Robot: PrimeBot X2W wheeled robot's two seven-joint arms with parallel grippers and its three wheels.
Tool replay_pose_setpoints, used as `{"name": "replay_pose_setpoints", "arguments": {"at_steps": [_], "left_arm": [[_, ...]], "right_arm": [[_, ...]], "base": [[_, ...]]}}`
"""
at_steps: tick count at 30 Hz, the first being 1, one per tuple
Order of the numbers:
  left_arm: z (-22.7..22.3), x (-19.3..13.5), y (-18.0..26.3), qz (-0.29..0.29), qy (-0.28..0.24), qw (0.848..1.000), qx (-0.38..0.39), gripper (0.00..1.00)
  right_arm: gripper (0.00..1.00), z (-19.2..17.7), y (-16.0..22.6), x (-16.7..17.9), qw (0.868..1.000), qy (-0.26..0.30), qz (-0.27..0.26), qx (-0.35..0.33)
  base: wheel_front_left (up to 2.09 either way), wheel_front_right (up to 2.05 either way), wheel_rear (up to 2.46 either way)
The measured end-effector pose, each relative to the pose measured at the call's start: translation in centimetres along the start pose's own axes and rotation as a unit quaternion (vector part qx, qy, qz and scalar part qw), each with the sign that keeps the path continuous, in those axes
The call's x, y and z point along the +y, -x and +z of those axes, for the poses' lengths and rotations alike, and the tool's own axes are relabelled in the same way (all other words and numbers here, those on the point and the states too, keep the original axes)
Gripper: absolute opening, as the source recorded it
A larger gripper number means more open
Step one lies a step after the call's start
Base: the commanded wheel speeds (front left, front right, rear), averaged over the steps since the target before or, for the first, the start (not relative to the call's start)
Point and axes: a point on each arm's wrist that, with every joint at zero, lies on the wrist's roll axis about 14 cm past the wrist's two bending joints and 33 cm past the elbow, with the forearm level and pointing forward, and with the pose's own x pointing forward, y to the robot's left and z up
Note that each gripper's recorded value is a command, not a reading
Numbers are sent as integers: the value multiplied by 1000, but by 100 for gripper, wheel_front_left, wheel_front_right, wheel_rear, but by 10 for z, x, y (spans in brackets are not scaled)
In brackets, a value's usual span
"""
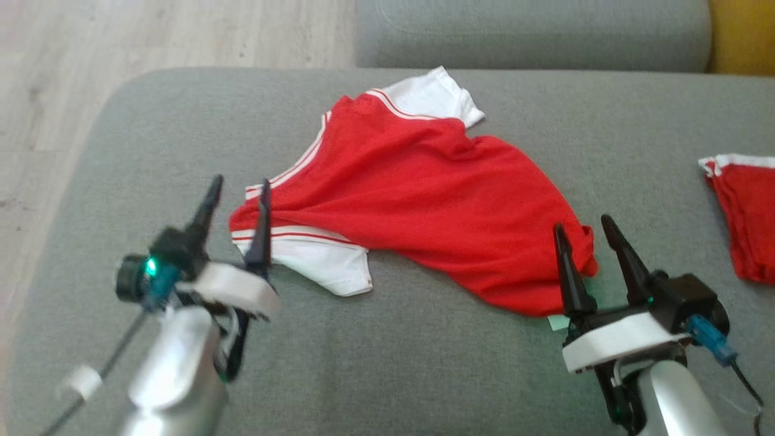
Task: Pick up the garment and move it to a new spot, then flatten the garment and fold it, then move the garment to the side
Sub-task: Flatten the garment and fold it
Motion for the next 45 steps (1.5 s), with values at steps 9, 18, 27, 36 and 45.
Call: {"name": "replay_pose_setpoints", "arguments": {"at_steps": [9,18,27,36,45], "left_arm": [[-5,-33,54,-8,23,999,-25,100],[-15,-33,54,-1,36,999,-2,100],[-31,-19,61,26,39,999,21,100],[-28,-20,61,26,45,999,16,100],[-29,-24,58,22,49,998,15,100]], "right_arm": [[100,-5,-9,-5,1000,-1,-7,15],[100,-48,-73,-38,985,40,-41,165],[0,-119,-80,-34,950,73,-12,303],[0,-66,-116,-76,958,156,-36,240],[0,-17,-155,-114,939,270,-42,208]], "base": [[0,0,0],[0,0,0],[0,0,0],[0,0,0],[0,0,0]]}}
